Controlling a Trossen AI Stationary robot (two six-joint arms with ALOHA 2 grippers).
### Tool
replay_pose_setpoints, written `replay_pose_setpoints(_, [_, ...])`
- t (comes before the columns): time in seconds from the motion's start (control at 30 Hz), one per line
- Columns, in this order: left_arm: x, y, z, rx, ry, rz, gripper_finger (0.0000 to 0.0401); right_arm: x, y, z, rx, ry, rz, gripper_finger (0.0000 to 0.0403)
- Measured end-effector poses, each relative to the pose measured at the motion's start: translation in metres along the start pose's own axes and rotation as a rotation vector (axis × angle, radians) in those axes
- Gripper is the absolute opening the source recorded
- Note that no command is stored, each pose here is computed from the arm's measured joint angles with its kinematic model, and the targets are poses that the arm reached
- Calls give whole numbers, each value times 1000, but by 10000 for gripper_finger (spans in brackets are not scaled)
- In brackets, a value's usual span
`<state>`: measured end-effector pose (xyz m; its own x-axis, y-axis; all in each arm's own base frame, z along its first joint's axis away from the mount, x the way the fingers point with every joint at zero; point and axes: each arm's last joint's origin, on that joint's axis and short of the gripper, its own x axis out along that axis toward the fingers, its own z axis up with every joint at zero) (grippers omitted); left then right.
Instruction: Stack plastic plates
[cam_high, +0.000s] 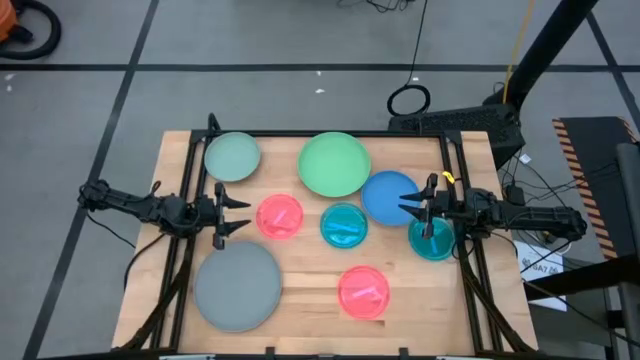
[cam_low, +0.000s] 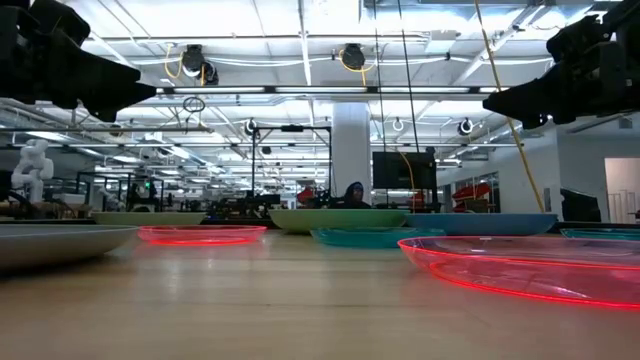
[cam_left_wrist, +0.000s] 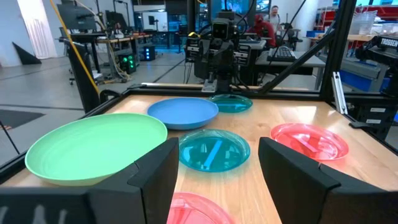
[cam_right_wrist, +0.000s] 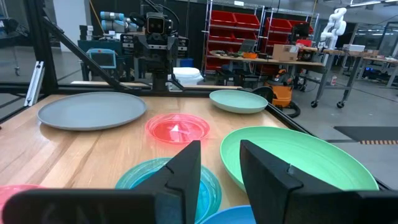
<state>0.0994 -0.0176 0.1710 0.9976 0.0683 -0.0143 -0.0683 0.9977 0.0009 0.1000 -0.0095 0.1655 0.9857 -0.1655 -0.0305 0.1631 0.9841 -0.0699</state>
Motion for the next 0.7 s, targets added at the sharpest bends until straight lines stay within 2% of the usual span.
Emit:
replay_pose_setpoints(0.43, [0,0,1,-9,-13,0,228,0,0,0,0,-3,0,105])
replay_pose_setpoints(0.63, [-2,1,21,-123,-213,-5,228,0,-1,2,2,-21,-29,105])
replay_pose_setpoints(0.7, [-5,2,31,-118,-315,1,228,0,-1,3,3,-27,-33,105])
